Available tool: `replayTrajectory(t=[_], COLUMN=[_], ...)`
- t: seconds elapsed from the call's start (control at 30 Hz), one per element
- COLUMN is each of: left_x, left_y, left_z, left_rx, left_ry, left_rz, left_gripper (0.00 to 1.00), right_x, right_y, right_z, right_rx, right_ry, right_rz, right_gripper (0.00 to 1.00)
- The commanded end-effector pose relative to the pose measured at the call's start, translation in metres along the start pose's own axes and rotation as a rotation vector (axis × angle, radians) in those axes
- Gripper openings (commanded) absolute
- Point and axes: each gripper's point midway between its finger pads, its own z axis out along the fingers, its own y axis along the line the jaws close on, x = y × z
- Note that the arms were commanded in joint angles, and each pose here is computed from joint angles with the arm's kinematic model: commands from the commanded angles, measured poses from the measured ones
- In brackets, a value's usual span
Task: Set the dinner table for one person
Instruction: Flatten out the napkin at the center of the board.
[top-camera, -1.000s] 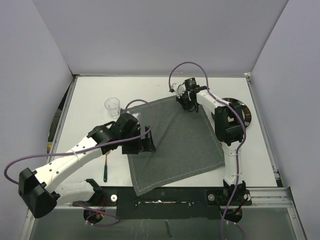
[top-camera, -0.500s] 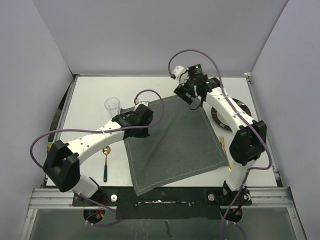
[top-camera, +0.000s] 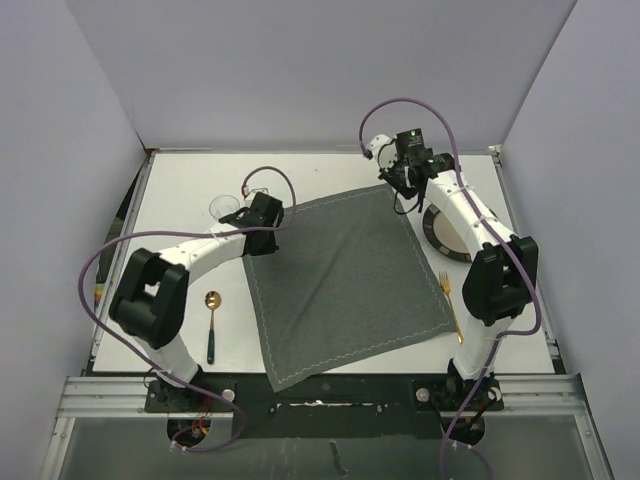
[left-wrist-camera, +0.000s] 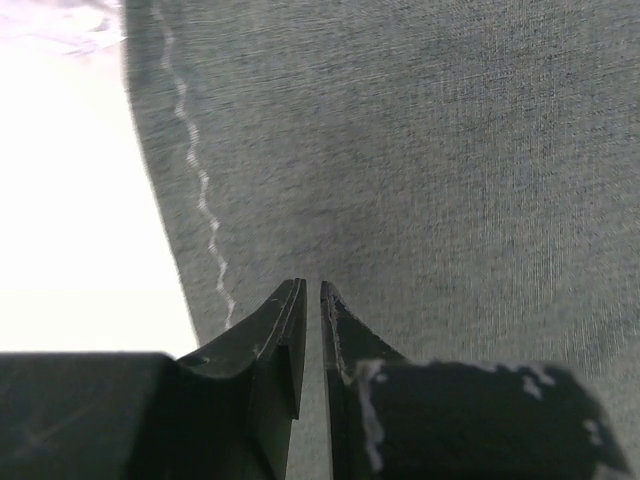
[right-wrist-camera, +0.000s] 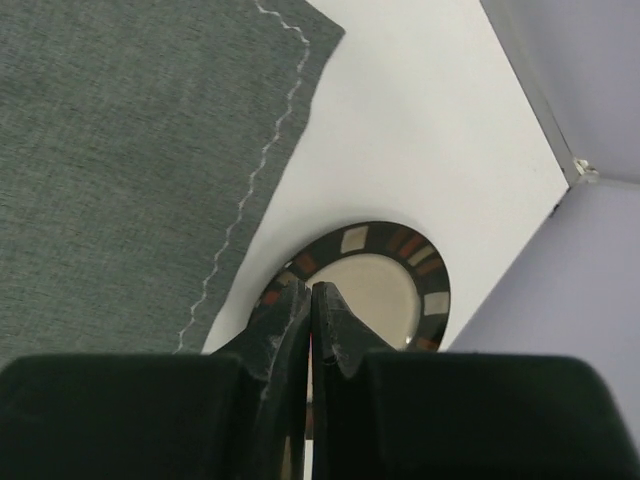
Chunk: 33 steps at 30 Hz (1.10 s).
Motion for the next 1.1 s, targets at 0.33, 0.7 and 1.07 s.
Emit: replayTrajectory(t=[0.33, 0.7, 1.07], left_x=[-0.044, -0.056, -0.048], left_y=[-0.038, 0.000, -0.003], left_z=[0.055, 0.071, 0.107], left_rx=[0.104, 0.044, 0.004], left_ry=[0.010, 0.069, 0.162], left_rz=[0.034, -0.026, 0.032], left_gripper=[0.10, 0.09, 0.08], right_x=[-0.014, 0.000, 0.008], right_y=[0.019, 0.035, 0.039], right_z=[0.013, 0.017, 0.015], right_rx=[-0.038, -0.078, -0.073], right_ry=[-0.076, -0.054, -0.049], right_rz=[0.012, 0.020, 0.038], right_gripper=[0.00, 0.00, 0.00])
